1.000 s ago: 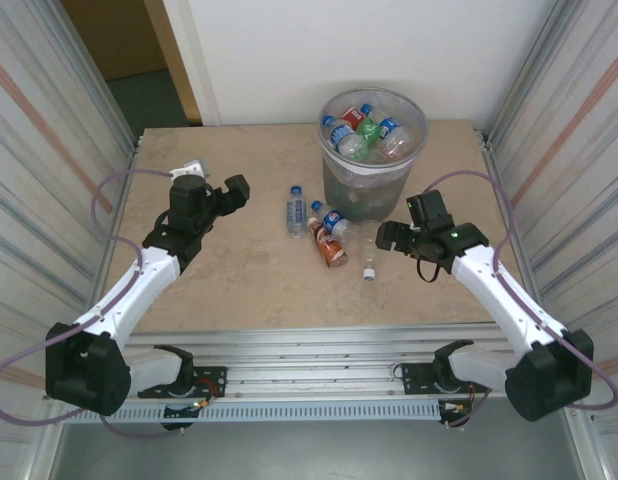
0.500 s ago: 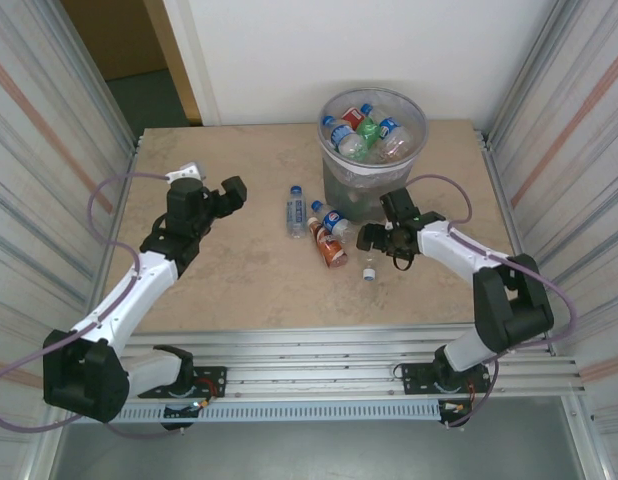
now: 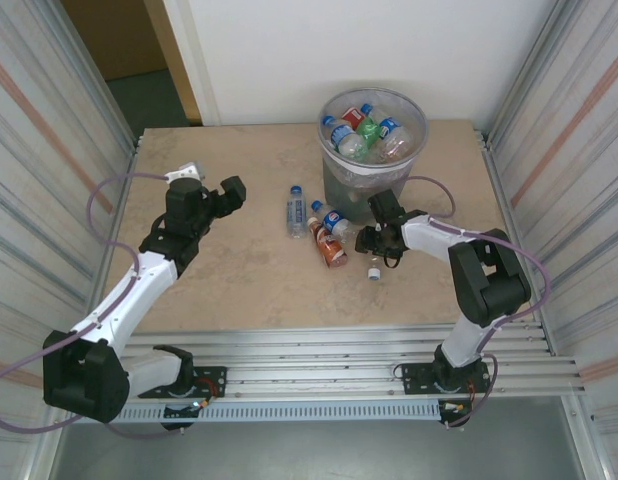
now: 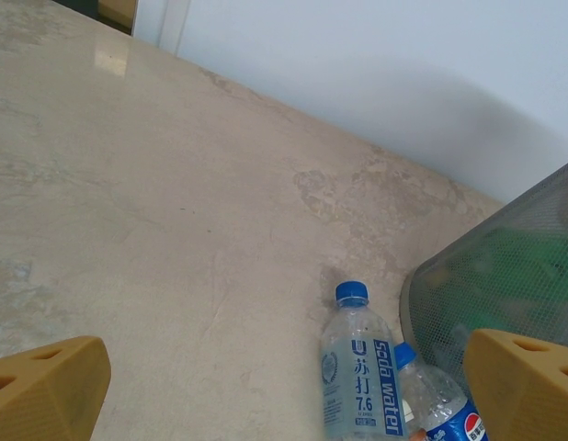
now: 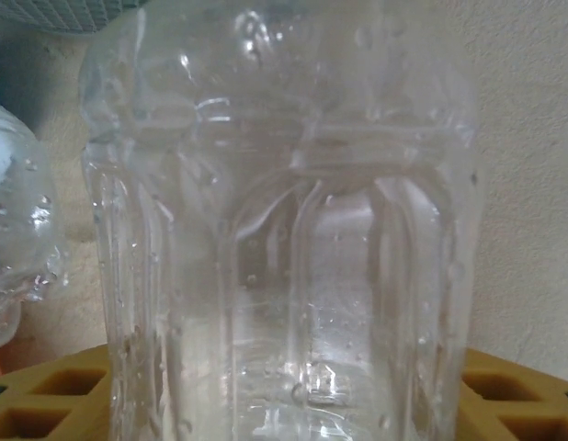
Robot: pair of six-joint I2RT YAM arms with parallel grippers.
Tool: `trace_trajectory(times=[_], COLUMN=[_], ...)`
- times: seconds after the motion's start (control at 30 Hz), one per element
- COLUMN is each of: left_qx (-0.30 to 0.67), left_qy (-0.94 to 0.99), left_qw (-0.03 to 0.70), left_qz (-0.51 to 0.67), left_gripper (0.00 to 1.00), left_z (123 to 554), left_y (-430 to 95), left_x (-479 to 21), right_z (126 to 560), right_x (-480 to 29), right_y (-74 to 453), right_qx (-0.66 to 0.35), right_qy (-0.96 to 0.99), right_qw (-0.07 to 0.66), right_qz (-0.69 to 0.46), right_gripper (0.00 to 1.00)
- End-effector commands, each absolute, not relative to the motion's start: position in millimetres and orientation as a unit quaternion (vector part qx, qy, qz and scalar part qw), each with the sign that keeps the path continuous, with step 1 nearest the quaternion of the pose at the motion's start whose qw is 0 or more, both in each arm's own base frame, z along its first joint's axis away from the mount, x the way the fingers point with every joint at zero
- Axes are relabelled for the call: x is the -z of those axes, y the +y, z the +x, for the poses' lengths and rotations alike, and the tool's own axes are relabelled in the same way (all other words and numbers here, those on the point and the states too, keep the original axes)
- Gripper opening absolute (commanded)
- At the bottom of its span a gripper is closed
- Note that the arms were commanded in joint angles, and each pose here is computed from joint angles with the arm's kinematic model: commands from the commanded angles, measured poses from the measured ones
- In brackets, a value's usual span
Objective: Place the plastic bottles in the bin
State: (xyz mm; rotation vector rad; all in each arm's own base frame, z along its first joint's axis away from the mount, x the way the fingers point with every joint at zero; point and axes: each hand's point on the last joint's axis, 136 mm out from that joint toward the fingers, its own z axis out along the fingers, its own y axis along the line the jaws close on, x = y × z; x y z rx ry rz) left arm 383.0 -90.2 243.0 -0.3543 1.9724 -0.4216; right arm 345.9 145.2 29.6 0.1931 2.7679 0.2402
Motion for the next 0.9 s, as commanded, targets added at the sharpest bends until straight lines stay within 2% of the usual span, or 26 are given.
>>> trace_trajectory(times=[0.0, 0.37, 0.53, 0.87], left_qx=[0.179, 0.149, 0.119, 0.088], left_qy=[0.816, 0.817, 0.818, 0.784], left_qw=[0.528, 0.54, 0.545, 0.6], left_qz=[-0.155, -0.135, -0.137, -0.133], left_gripper=[0.99, 0.99, 0.99, 0.99], left_z=[380.0, 377.3, 378.7, 383.6], left_y=[-85.4, -76.5, -65.1, -49.3], left_x=[-249.8, -262.4, -271.0, -316.6], right_z=[343.9, 314.9, 302.6, 295.1], right_x=[-32.2, -89.1, -139.0, -262.6], right_y=[131.8, 79.1, 39.2, -21.1], right_qx=[-0.054, -0.003, -0.001, 0.015], right_qy=[0.979, 0.967, 0.95, 0.902], right_qw=[0.181, 0.228, 0.276, 0.393], right_qz=[0.072, 0.11, 0.144, 0.176], right_gripper=[0.55, 0.49, 0.49, 0.48])
